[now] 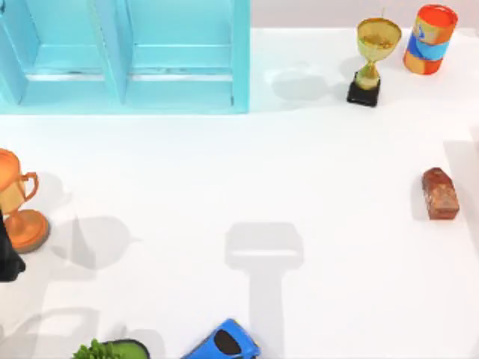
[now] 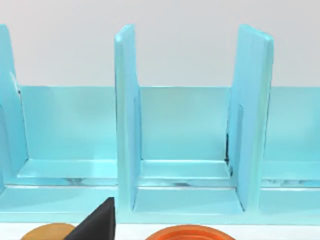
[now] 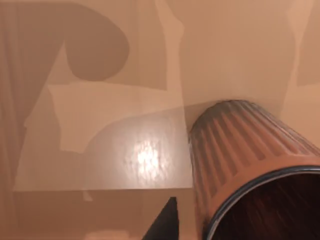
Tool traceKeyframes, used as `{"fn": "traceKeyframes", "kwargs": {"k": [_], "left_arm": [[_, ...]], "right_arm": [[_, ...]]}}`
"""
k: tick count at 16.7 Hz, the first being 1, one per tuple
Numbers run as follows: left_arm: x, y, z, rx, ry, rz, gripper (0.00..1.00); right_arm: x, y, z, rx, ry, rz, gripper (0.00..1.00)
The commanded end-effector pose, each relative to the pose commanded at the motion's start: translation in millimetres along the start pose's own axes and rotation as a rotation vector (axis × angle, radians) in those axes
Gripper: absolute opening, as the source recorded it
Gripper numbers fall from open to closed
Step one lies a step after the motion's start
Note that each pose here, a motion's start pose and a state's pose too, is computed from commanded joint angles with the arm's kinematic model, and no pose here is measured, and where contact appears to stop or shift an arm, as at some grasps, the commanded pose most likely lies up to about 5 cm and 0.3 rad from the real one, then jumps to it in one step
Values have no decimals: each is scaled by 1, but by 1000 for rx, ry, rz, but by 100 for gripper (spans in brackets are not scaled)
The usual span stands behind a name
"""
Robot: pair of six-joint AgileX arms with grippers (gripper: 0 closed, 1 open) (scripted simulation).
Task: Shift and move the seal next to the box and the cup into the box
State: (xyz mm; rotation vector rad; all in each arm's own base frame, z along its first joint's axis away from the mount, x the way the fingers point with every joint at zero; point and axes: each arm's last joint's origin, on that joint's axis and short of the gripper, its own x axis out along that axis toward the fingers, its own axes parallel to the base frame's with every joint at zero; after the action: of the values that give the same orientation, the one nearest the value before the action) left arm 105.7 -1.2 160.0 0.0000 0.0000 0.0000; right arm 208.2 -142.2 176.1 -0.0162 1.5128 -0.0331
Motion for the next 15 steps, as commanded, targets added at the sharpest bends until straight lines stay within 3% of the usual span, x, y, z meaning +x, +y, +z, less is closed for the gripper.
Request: {"fn": "traceKeyframes", "kwargs": {"k": [2, 3, 15], "left_arm": [[0, 0, 0, 0, 0, 0, 100], [0, 0, 0, 0, 0, 0, 100], [0, 0, 0, 0, 0, 0, 100]], "right_arm": [[0, 0, 0, 0, 0, 0, 98], [0, 0, 0, 0, 0, 0, 100], [-14, -1, 2, 17, -13, -10, 100]]}}
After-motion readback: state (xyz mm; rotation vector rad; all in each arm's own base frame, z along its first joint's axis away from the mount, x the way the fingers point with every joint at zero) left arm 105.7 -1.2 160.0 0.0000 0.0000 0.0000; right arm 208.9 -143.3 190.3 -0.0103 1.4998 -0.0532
